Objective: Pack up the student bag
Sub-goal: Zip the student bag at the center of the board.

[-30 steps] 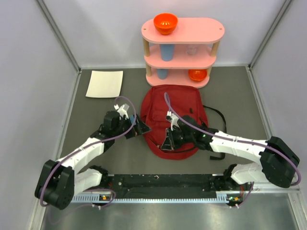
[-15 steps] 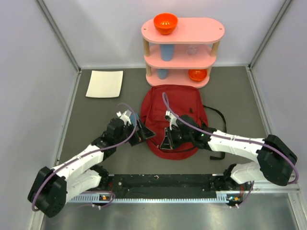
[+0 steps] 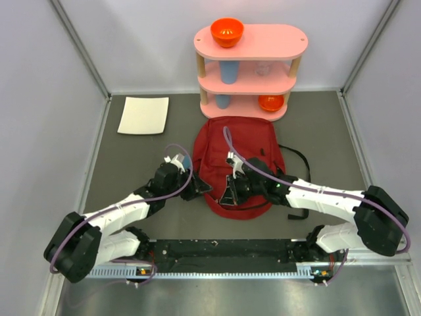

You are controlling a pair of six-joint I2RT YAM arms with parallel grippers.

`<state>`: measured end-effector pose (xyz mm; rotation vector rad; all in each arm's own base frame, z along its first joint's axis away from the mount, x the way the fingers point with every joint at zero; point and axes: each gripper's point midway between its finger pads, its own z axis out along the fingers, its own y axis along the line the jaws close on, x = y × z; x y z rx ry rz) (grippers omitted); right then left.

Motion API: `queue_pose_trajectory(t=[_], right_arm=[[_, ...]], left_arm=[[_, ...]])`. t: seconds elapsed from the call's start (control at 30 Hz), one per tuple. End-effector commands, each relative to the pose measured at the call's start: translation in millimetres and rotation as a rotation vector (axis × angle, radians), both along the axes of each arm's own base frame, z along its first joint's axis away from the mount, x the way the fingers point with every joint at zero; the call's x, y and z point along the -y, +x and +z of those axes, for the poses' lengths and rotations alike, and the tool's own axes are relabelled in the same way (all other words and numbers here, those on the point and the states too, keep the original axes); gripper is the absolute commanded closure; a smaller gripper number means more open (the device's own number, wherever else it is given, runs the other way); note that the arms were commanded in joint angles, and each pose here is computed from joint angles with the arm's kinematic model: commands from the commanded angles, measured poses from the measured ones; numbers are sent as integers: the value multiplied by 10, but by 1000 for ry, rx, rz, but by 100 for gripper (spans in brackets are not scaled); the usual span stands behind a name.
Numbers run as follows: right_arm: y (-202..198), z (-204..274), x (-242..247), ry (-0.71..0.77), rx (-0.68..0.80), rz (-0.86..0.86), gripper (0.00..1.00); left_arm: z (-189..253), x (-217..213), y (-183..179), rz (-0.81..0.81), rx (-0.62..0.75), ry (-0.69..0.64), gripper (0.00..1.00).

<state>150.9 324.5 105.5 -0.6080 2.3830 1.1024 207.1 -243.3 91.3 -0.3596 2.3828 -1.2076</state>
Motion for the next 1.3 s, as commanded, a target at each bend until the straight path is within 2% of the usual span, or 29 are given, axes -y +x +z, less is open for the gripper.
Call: queue_pose_trajectory(t=[0.0,0.03,0.1,0.37,0.6,0.87,1.27], right_arm=[[-20,272,-90,63,49,33,100],[-35,254,-54,50,44,32,100],[-73,188,11,26,41,35,100],[-223,218,285,-1,69,41,100],[-286,245,459,-50,88,49,100],[-263,203,689,-103,115,-26,100],[-228,153,1113,-142,139,-226,100]], left_arm=[[179,81,177,13,104,-38,67],[181,73,193,17,109,-32,90],[170,35,234,30,125,-4,100],[276,-205,426,67,213,106,100],[384,-367,537,87,268,149,100],[411,-483,609,103,268,142,100],[424,-611,674,112,268,138,100]])
